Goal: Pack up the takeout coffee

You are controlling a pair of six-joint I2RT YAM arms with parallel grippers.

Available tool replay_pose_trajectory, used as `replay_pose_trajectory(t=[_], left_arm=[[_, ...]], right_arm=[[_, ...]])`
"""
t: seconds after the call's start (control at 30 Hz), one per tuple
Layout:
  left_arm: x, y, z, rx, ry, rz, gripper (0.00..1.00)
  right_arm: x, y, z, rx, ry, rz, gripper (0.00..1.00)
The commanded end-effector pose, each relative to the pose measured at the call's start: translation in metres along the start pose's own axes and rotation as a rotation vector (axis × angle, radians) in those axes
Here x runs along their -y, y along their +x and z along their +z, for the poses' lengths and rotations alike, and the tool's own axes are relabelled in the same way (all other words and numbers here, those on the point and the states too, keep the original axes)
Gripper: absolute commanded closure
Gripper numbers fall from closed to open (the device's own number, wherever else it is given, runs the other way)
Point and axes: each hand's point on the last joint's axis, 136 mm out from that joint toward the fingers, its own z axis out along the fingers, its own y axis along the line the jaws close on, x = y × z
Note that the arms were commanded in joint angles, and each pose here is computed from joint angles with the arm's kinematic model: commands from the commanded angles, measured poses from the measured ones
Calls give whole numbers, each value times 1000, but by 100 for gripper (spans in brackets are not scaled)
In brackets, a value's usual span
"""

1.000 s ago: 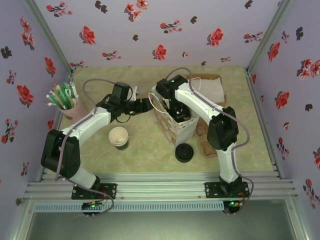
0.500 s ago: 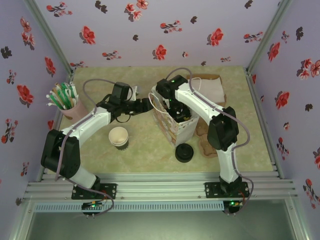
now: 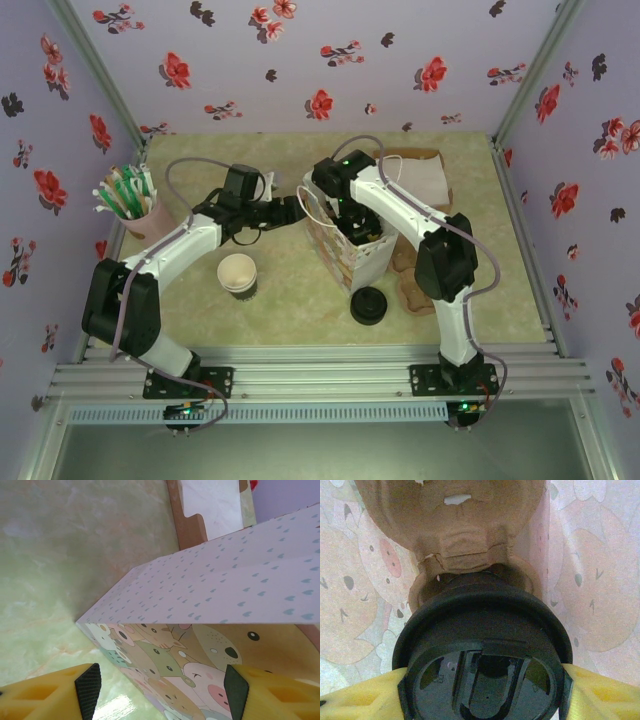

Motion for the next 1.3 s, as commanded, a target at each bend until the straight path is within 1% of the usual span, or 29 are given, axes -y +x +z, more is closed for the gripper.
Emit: replay_pose_trajectory(t=[0.0,0.83,1.27], left_arm=[[7,-8,-4,24,-1,32,31],[14,-12,-23,65,-9,48,28],[12,-1,-38,71,-26,53,28]], right_arm=[[-1,0,1,9,-21,-7,32],[2,2,-7,32,-15,-5,25],[7,3,-30,93,-2,10,15]])
